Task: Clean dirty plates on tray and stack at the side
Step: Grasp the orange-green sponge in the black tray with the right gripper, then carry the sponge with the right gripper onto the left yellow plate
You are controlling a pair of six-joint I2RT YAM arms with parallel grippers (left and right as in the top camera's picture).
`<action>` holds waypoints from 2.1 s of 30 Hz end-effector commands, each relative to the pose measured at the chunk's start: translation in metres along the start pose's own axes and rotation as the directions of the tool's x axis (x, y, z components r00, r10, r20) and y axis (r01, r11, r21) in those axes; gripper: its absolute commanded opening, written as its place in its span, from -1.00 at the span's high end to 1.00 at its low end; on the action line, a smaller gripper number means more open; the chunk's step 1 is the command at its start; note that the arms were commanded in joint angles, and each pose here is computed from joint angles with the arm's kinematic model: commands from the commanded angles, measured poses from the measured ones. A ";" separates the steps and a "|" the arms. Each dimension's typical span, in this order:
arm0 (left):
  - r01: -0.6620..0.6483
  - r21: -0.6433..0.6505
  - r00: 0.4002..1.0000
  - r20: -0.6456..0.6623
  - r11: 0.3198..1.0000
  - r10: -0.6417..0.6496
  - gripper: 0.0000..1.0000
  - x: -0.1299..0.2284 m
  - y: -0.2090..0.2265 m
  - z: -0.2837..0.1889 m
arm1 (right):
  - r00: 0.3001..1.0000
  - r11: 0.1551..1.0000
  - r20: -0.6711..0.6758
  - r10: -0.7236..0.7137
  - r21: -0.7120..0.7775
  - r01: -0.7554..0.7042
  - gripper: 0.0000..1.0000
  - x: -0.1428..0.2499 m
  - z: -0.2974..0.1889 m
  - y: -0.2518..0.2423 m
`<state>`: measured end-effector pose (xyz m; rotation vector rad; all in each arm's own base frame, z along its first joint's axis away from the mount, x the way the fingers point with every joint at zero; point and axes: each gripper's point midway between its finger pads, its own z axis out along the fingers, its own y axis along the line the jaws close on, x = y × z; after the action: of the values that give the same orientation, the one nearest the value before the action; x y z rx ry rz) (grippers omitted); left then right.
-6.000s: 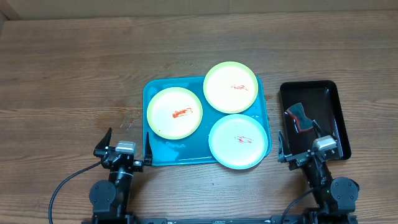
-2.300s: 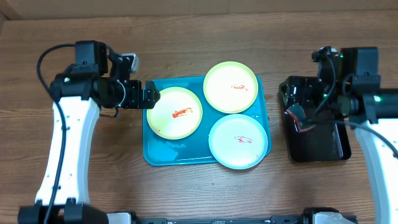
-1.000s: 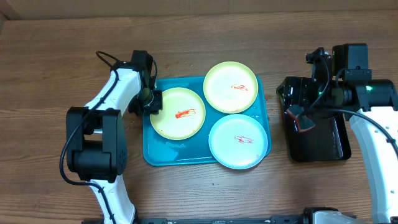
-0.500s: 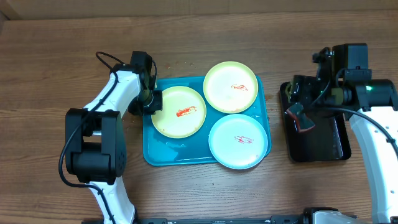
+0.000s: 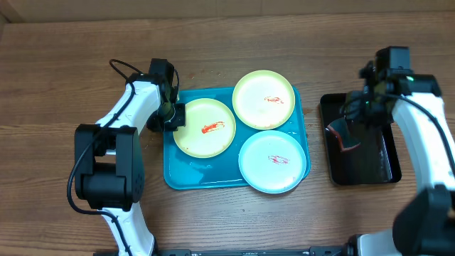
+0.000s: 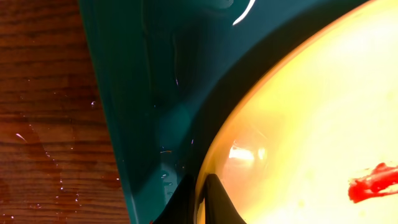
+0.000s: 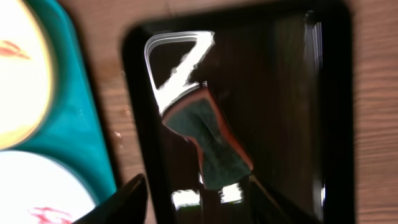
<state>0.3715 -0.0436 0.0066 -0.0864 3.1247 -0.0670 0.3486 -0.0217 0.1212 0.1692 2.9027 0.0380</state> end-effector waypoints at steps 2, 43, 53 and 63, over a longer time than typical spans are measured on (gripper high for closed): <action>-0.001 -0.027 0.999 -0.035 1.000 0.000 0.92 0.009 0.006 0.017 | 0.978 0.988 -0.142 -0.155 -0.003 0.156 0.16 0.012 0.039 -0.004; 0.004 -0.028 0.999 -0.038 1.000 -0.005 0.92 0.010 0.006 0.017 | 0.986 0.996 -0.143 0.086 0.020 -0.084 0.92 -0.033 -0.004 0.002; 0.008 -0.029 0.999 -0.047 1.000 -0.010 0.91 0.012 0.006 0.017 | 0.966 0.969 -0.106 0.236 0.095 -0.226 0.92 -0.037 -0.002 -0.008; 0.009 0.003 0.999 -0.052 1.000 -0.009 0.92 0.013 0.001 0.017 | 0.986 0.941 -0.146 0.085 -0.314 -0.127 0.92 -0.043 -0.034 0.112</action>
<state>0.3719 -0.0454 0.0069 -0.0877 3.1203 -0.0863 0.3831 0.0291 0.1292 0.4286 3.0503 0.3399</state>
